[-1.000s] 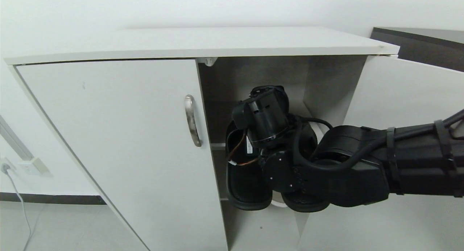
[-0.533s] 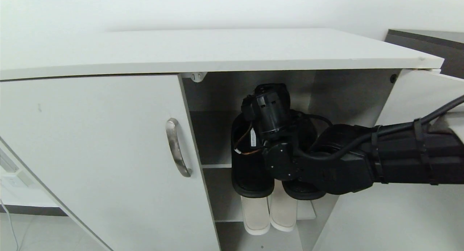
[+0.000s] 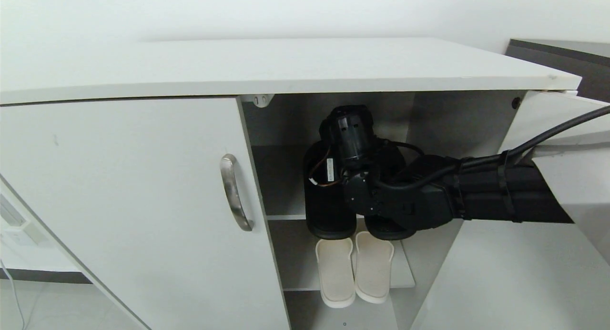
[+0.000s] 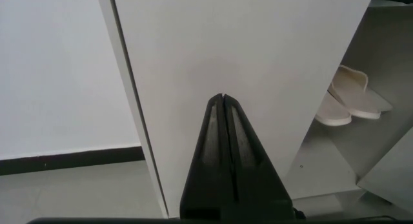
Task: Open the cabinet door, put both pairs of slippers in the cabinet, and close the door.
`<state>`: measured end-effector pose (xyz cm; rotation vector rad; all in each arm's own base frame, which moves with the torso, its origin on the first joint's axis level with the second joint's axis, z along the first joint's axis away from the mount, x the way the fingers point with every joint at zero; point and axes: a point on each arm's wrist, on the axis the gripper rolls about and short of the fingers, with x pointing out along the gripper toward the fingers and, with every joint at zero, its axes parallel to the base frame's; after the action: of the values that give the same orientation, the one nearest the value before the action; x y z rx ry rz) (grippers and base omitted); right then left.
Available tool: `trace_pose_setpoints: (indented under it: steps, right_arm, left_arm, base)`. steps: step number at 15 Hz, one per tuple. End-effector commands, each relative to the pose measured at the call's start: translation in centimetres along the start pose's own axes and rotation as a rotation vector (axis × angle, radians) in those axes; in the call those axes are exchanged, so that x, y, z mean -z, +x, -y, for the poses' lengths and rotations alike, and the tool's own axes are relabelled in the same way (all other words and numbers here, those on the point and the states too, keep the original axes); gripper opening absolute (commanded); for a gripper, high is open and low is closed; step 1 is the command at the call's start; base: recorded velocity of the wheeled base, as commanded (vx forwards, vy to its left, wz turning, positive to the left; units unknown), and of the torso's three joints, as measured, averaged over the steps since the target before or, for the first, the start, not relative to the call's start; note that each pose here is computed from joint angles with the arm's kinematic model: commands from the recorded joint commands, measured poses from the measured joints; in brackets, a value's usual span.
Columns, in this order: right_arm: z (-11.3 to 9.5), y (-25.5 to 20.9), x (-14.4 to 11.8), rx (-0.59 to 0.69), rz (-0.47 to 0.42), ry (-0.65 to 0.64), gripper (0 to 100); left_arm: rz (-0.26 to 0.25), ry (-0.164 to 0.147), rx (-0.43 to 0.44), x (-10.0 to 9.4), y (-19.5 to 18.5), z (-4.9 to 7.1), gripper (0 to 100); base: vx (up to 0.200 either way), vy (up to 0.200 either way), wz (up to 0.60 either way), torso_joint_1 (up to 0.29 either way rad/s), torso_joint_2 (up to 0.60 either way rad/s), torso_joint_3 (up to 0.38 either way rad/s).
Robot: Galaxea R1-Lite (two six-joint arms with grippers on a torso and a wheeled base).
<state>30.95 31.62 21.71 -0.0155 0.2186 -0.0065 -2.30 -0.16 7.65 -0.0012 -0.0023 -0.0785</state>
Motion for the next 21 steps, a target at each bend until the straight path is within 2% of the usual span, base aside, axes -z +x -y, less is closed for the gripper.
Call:
trace_pose_setpoints:
  steps: [1, 7, 16, 17, 21]
  right_arm:
    - [-0.3, 0.5, -0.6, 0.003, 0.005, 0.009, 0]
    - [-0.4, 1.9, -1.4, 0.017, -0.002, 0.016, 0]
    - [-0.6, 2.6, -0.7, 0.026, -0.016, 0.004, 0]
    - [-0.5, 2.5, -0.6, 0.025, -0.018, 0.003, 100]
    - [0.2, 1.1, -0.6, 0.020, -0.033, -0.014, 100]
  left_arm:
    - [0.001, 0.000, 0.000, 0.0, 0.0, 0.0, 0]
    - [0.001, 0.000, -0.003, 0.0, 0.0, 0.0, 0]
    - [0.001, -0.002, -0.013, 0.0, 0.0, 0.0, 0]
    - [0.001, -0.002, -0.013, 0.0, 0.0, 0.0, 0]
    - [0.001, -0.005, -0.013, 0.0, 0.0, 0.0, 0]
  base:
    - [0.000, 0.000, 0.00, 0.000, 0.00, 0.000]
    - [0.000, 0.000, 0.00, 0.000, 0.00, 0.000]
    - [0.000, 0.000, 0.00, 0.000, 0.00, 0.000]
    - [0.000, 0.000, 0.00, 0.000, 0.00, 0.000]
    - [0.000, 0.000, 0.00, 0.000, 0.00, 0.000]
